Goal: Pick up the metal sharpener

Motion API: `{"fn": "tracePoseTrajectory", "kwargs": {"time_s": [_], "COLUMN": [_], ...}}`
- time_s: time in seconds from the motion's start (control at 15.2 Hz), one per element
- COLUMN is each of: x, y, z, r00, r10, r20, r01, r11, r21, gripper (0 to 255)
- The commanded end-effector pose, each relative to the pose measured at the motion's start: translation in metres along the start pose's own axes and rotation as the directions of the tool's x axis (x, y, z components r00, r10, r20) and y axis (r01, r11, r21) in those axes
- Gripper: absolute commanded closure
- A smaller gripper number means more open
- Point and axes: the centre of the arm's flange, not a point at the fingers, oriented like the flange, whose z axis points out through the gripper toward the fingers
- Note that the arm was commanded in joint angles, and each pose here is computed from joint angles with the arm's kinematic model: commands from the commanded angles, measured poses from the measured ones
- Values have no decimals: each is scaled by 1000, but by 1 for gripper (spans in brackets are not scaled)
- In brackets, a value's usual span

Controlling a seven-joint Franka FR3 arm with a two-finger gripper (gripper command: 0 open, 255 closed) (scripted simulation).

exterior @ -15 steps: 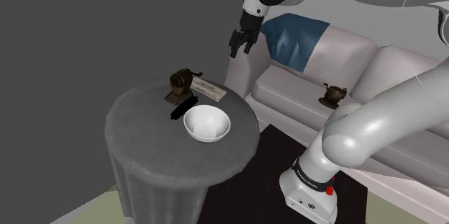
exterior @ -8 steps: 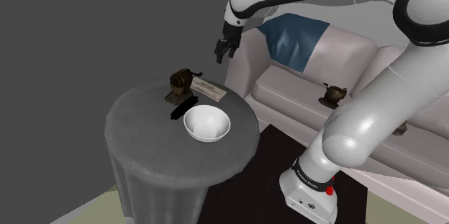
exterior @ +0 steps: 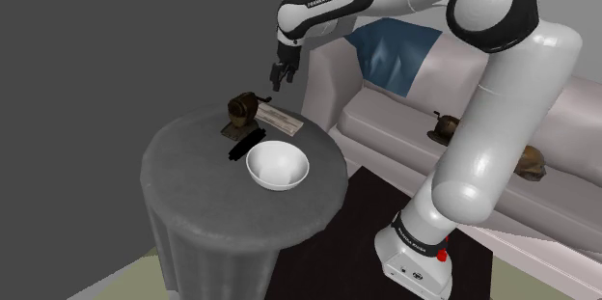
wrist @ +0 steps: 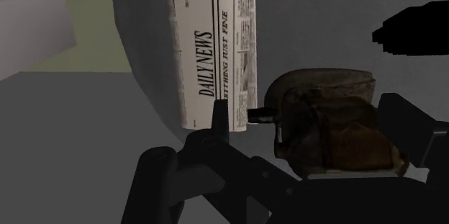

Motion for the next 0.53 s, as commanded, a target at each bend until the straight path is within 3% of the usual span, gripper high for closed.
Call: {"fn": "tracePoseTrajectory", "kwargs": {"time_s": [0.0,0.26,0.46], "x": [20,60,62], "y": [3,8,8], "z": [21,57,70], "r00": [999,995,995], "r10": [-32,-93,-96], "r20": [6,20,20], "r01": [32,93,97], "r11": [999,996,995], "r21": [-4,-12,-12], "gripper": [0,0,0]}}
